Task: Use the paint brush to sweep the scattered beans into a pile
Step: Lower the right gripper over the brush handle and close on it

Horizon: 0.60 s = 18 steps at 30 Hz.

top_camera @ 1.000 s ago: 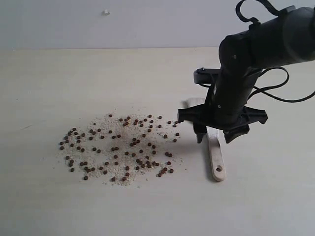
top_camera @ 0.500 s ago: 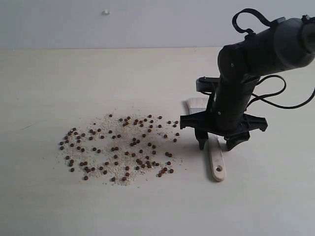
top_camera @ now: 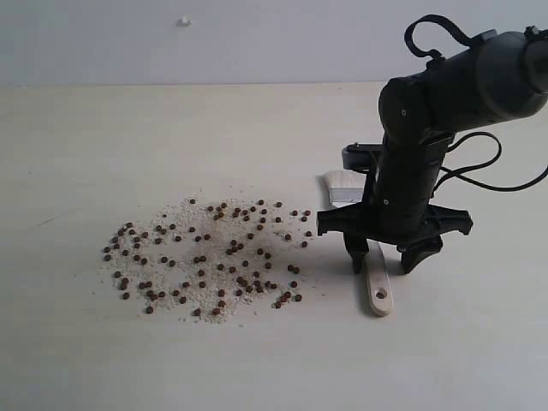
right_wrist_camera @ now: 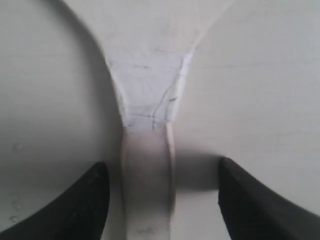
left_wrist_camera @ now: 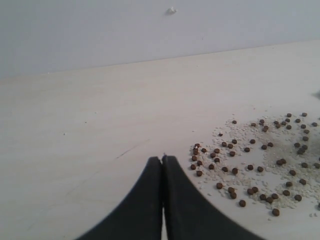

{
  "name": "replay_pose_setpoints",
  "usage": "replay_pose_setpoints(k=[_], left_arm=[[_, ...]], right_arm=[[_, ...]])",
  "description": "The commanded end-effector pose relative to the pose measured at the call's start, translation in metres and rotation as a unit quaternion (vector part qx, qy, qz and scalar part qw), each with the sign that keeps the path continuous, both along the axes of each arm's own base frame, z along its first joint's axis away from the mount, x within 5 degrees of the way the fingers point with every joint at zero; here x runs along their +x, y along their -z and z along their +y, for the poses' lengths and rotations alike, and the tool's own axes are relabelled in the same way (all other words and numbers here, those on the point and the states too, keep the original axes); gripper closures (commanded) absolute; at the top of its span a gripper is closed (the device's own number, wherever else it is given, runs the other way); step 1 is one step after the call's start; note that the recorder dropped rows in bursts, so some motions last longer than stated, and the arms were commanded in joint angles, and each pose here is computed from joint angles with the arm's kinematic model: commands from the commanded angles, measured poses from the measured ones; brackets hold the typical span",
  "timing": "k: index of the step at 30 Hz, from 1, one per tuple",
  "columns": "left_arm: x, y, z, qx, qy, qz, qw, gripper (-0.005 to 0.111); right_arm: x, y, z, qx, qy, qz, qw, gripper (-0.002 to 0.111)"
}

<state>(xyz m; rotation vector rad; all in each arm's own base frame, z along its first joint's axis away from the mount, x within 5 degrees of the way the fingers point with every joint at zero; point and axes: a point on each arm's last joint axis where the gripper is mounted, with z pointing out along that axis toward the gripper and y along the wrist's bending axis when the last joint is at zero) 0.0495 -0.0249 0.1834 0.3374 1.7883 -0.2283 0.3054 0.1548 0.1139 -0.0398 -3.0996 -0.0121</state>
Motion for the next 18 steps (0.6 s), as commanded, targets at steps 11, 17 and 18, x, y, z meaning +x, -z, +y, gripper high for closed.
replay_pose_setpoints(k=[11, 17, 18], left_arm=[[-0.001, 0.000, 0.000, -0.003, 0.003, -0.001, 1.000, 0.107], [-0.001, 0.000, 0.000, -0.003, 0.003, -0.001, 1.000, 0.107], [-0.001, 0.000, 0.000, -0.003, 0.003, -0.001, 1.000, 0.107]], right_arm=[[0.003, 0.014, 0.000, -0.002, 0.001, 0.010, 1.000, 0.053], [0.004, 0.014, 0.001, 0.006, 0.006, 0.003, 1.000, 0.060], [0.004, 0.014, 0.001, 0.006, 0.006, 0.003, 1.000, 0.065]])
